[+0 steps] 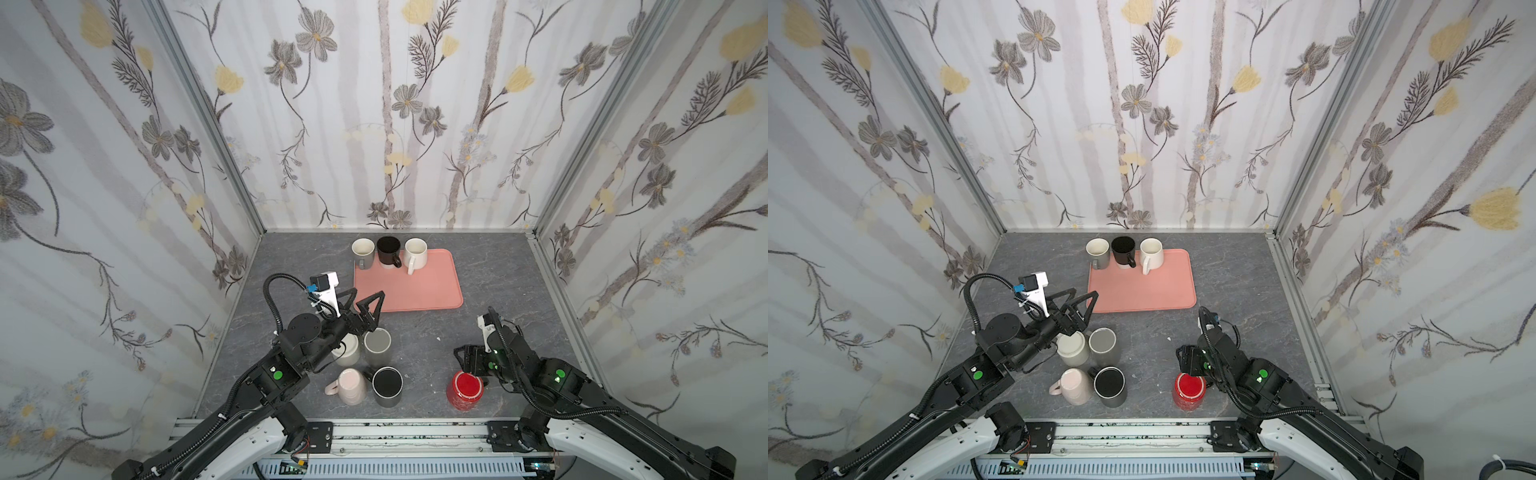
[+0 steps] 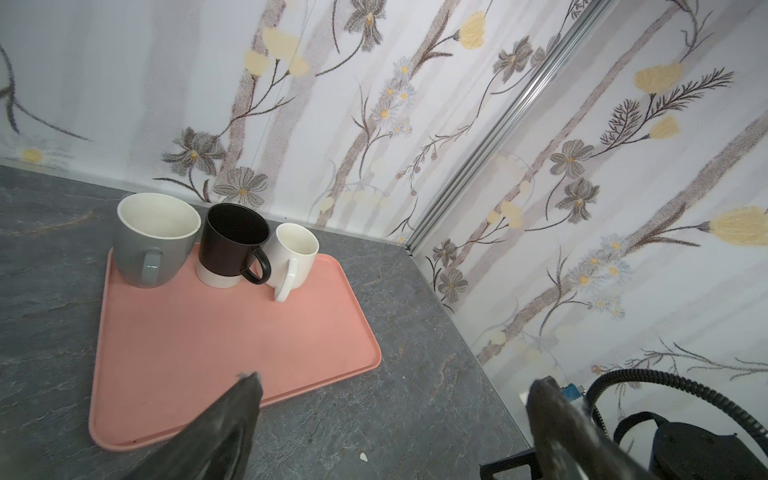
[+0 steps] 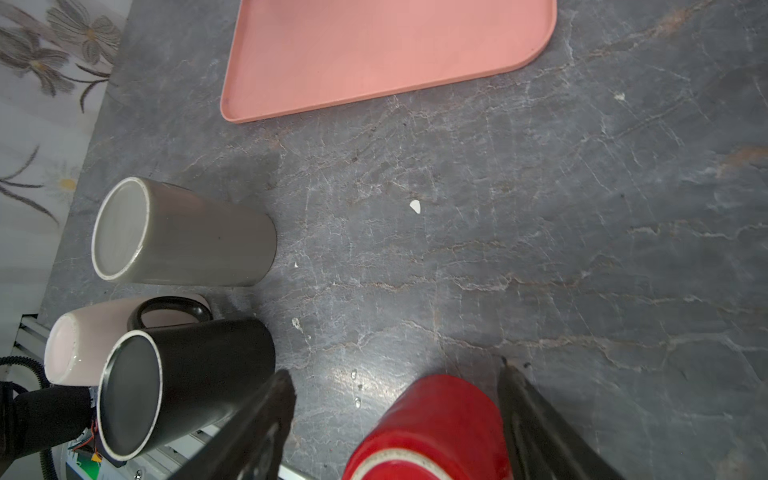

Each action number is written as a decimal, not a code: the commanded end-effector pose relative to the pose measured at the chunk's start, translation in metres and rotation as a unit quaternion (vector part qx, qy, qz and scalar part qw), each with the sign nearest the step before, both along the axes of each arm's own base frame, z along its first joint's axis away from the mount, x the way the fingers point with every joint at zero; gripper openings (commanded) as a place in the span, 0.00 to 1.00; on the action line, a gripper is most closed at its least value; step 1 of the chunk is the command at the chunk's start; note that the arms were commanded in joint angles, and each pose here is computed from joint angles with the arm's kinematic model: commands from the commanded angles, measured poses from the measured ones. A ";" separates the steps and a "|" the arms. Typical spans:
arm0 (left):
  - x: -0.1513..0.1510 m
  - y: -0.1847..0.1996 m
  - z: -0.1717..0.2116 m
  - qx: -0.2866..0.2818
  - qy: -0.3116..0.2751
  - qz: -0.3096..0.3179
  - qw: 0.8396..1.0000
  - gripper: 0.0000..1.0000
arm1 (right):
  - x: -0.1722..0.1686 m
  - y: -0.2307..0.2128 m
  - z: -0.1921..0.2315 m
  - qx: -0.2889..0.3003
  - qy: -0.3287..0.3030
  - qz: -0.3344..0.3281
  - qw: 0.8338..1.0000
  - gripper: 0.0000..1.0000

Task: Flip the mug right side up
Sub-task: 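Retract the left gripper and move the right gripper to the upside-down red mug, then lower the right gripper and grasp the red mug's base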

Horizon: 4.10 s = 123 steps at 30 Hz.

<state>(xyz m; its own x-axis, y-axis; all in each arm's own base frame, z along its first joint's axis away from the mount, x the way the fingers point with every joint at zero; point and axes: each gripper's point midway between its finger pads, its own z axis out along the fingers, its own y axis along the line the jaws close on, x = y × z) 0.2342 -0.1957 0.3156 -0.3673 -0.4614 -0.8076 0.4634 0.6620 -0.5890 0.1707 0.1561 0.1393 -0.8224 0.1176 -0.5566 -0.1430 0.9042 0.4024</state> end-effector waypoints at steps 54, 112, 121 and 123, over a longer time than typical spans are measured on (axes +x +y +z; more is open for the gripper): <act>0.007 0.015 -0.034 0.005 0.030 0.036 0.999 1.00 | 0.054 0.031 -0.002 -0.083 -0.028 0.055 0.995 0.89; 0.007 0.018 -0.044 0.010 0.045 0.040 0.998 1.00 | -0.054 0.109 -0.054 -0.116 -0.039 0.258 0.958 0.91; 0.008 0.019 -0.043 0.006 0.046 0.042 0.998 1.00 | -0.031 0.121 -0.049 -0.086 -0.063 0.196 0.975 0.78; 0.009 0.017 -0.043 0.006 0.047 0.041 0.998 1.00 | -0.031 0.126 -0.046 -0.074 -0.061 0.203 0.974 0.73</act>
<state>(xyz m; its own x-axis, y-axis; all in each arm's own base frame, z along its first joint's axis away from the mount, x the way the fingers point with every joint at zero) 0.2406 -0.1792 0.2640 -0.4208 -0.4571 -0.7835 0.3518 0.7139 -0.6054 0.1315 0.2683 0.0805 -0.7192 -0.3593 -0.5947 -0.5523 0.8149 0.1756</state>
